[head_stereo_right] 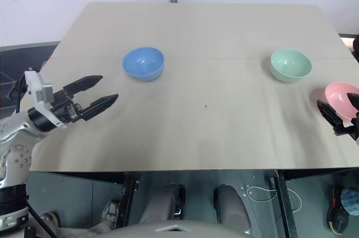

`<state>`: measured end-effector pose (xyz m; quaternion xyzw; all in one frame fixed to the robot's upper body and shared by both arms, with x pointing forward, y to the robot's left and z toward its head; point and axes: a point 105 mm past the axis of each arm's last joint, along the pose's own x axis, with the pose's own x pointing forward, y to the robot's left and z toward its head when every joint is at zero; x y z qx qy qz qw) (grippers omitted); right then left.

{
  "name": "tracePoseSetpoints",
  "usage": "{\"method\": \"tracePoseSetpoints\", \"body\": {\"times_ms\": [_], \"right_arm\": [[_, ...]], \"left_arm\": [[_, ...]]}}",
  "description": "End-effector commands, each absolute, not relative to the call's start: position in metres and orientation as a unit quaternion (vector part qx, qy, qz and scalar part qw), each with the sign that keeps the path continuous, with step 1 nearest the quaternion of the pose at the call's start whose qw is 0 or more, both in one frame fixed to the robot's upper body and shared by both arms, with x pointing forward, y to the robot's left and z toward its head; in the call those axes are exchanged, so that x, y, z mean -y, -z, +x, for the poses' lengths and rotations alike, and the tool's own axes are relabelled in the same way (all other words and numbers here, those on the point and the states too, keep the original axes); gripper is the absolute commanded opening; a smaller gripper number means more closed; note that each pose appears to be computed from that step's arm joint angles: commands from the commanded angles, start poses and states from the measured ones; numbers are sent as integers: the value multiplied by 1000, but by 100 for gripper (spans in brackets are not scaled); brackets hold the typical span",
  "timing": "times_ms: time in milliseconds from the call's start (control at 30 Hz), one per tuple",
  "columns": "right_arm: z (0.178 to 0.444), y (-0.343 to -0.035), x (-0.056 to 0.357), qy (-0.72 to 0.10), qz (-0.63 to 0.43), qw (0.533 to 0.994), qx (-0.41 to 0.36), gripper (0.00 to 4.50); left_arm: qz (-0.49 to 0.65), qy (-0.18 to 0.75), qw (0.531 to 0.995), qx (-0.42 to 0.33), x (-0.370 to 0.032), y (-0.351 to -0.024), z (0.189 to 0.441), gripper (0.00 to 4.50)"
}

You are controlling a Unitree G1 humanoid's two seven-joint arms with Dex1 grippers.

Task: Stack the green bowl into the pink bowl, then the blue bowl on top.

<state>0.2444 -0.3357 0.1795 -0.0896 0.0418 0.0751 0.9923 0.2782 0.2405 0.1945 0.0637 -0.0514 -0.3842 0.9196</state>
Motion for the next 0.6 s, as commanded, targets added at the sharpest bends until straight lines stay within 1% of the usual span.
{"method": "tracePoseSetpoints", "body": {"times_ms": [33,133,200,367,433,533,600], "right_arm": [[246,-194,332,-81,-113,990,-18,450],[252,-188,320,-102,-136,985,-27,450],[259,-182,316,-102,-172,979,-46,450],[278,-179,302,-130,-173,975,-44,450],[285,-180,307,-107,-185,976,-42,450],[293,-174,312,-108,-157,979,-73,450],[296,-173,322,-80,-169,978,-89,450]], "left_arm": [[76,378,919,76,-242,-207,275,446],[71,389,915,81,-235,-209,274,446],[72,407,907,84,-229,-210,271,446],[62,477,872,94,-211,-213,258,446],[65,501,858,92,-202,-212,254,446],[71,561,820,93,-183,-210,242,446],[65,595,795,99,-172,-213,234,446]]}}
